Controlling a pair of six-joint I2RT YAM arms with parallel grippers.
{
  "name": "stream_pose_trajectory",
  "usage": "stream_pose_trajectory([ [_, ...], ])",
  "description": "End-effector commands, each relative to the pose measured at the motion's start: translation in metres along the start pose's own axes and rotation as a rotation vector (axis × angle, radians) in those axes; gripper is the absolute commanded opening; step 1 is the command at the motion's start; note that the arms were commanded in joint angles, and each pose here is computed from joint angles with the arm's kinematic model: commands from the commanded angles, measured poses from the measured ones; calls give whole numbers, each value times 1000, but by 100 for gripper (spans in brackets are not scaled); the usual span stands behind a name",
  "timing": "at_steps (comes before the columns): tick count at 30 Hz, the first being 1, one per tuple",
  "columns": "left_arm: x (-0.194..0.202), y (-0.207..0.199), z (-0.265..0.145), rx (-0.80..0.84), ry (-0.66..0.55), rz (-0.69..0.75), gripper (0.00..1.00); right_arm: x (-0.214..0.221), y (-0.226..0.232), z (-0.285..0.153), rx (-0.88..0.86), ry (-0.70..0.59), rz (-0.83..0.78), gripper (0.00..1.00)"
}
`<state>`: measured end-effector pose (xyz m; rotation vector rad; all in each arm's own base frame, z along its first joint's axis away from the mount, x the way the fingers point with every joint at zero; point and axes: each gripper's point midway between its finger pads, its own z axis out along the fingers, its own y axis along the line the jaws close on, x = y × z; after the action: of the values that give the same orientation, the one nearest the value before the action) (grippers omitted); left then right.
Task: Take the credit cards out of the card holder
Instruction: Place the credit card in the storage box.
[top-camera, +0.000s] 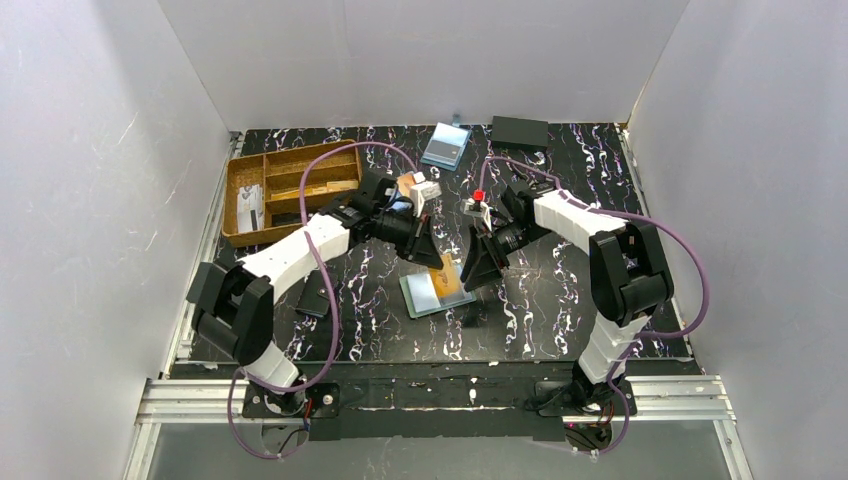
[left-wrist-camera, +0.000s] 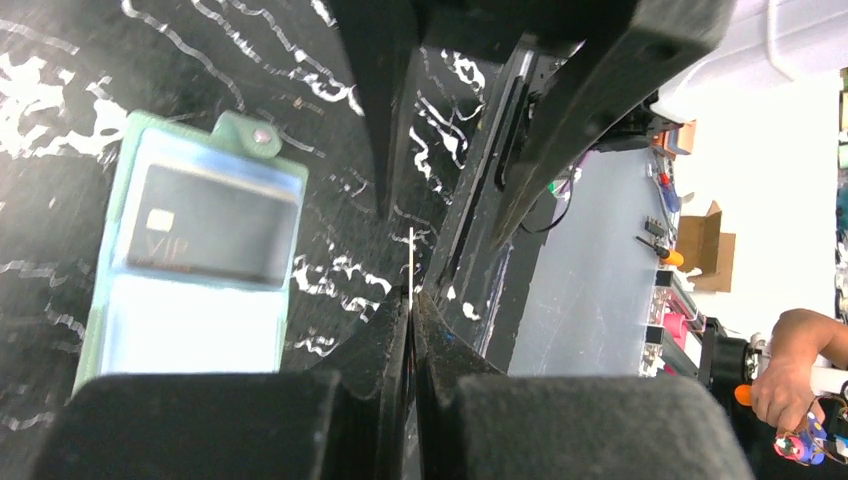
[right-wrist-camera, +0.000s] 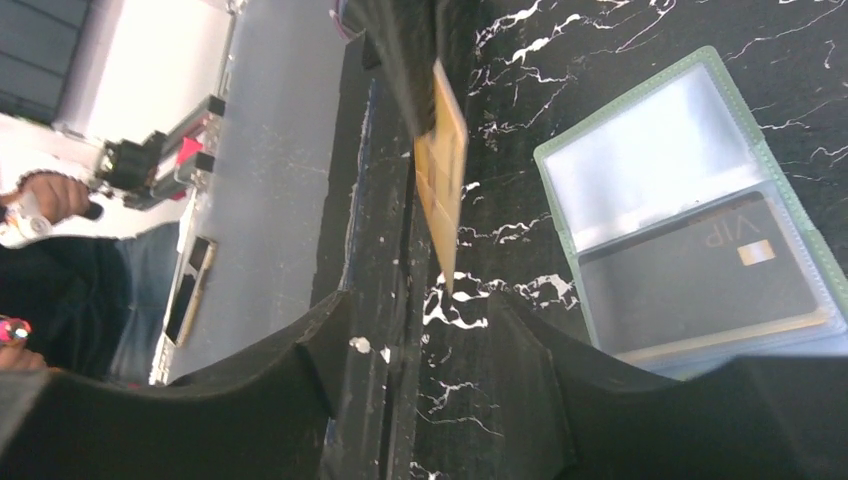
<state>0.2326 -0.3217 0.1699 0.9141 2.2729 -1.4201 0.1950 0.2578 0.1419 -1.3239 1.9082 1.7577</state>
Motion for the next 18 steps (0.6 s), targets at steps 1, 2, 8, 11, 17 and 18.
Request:
stream_pose_trajectory([
  [1,-8,-2,-36,-46,-114,34,0,-2,0,-6,9,39,-52,63],
  [2,-8,1,-43,-58,-142,26,0,-2,-1,-8,14,43,-58,65],
  [8,-18,16,-94,-150,-321,-14,0,-1,-9,-26,57,42,-68,67],
  [11,-24,25,-117,-195,-391,-31,0,-1,-16,-44,101,15,-60,67],
  [17,-42,53,-151,-268,-505,-55,0,6,-36,-84,200,-58,-17,67],
  [18,-46,60,-156,-274,-523,-75,0,9,-39,-85,213,-38,-10,67],
])
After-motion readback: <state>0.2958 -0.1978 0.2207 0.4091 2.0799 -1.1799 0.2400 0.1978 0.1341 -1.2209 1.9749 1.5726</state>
